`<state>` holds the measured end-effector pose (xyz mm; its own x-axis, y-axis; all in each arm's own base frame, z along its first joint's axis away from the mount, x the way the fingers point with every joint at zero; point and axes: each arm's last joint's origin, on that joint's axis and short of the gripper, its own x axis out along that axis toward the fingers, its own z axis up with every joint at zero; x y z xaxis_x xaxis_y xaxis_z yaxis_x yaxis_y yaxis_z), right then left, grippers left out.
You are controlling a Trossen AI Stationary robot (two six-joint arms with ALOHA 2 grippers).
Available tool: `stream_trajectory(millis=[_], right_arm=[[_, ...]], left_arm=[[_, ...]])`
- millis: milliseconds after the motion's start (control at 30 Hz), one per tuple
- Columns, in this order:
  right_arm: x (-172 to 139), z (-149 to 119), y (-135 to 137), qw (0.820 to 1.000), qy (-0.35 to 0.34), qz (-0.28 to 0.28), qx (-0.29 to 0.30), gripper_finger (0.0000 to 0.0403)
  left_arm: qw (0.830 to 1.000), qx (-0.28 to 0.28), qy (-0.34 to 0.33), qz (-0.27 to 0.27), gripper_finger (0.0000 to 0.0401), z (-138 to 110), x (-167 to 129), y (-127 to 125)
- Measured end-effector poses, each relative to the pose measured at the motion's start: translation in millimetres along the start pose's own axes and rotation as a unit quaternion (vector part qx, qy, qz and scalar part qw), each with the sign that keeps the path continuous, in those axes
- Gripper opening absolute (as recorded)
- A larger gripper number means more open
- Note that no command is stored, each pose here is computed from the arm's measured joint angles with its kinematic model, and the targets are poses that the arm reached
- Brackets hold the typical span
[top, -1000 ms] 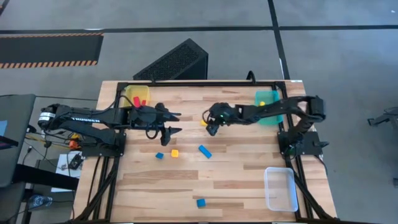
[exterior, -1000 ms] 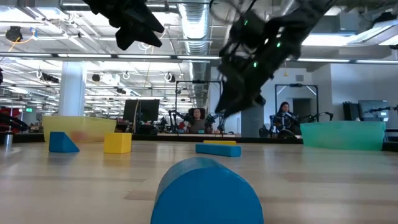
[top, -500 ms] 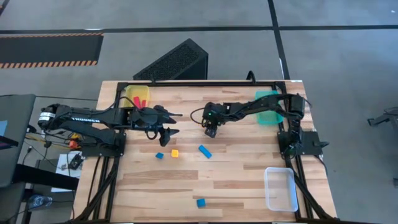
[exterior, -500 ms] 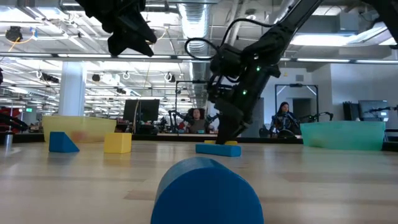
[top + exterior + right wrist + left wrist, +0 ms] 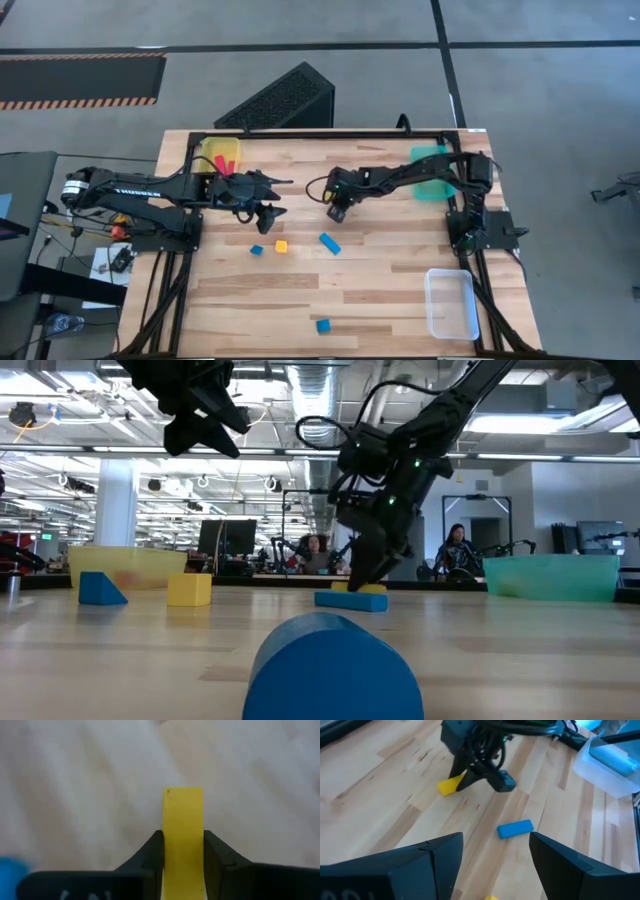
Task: Sort & place blocks by color
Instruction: Put the right yellow block into the green bin
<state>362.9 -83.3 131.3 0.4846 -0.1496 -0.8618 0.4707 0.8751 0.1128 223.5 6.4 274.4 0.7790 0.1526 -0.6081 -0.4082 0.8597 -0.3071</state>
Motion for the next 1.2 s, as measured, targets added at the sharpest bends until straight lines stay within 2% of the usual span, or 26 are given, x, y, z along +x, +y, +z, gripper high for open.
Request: stream_trajectory(millis=[67, 333, 567, 767, 900, 1000, 1100, 1200], right_arm=[[-6.5, 0.2, 3.2, 1.0, 0.0, 0.013, 0.011, 0.0092], [-39.6, 8.9, 21.7, 0.997, -0.049, 0.036, 0.041, 0.0095], [-90.2, 11.3, 51.6, 0.99, -0.132, 0.03, 0.042, 0.0099], [-137.5, 5.2, 59.0, 0.98, -0.193, -0.034, 0.042, 0.0095], [-158.7, -7.6, 48.5, 0.977, -0.176, -0.102, 0.061, 0.0095], [-173.1, -19.8, 35.0, 0.971, -0.151, -0.163, 0.086, 0.0095], [-186.2, -34.8, 18.3, 0.959, -0.12, -0.227, 0.118, 0.0095], [-192.0, -53.1, -3.0, 0.943, -0.085, -0.281, 0.155, 0.0095]], left_arm=[[1.0, -0.008, 0.0, -0.001, 0.0214, 0.0, 0.0, 0.0], [1.0, -0.018, -0.006, -0.008, 0.0214, 1.4, 0.0, -1.2], [0.999, -0.016, -0.029, -0.022, 0.0214, 6.0, -0.3, -3.6], [0.999, -0.011, -0.039, -0.005, 0.0214, 6.6, -0.3, -2.6], [0.999, 0.003, -0.044, -0.009, 0.0214, 8.0, -0.2, -2.8], [0.997, 0.013, -0.065, -0.035, 0.0214, 13.0, -0.9, -6.3], [0.993, 0.022, -0.092, -0.066, 0.0214, 18.8, -2.3, -11.0], [0.99, 0.02, -0.115, -0.074, 0.0214, 22.8, -3.5, -12.8]])
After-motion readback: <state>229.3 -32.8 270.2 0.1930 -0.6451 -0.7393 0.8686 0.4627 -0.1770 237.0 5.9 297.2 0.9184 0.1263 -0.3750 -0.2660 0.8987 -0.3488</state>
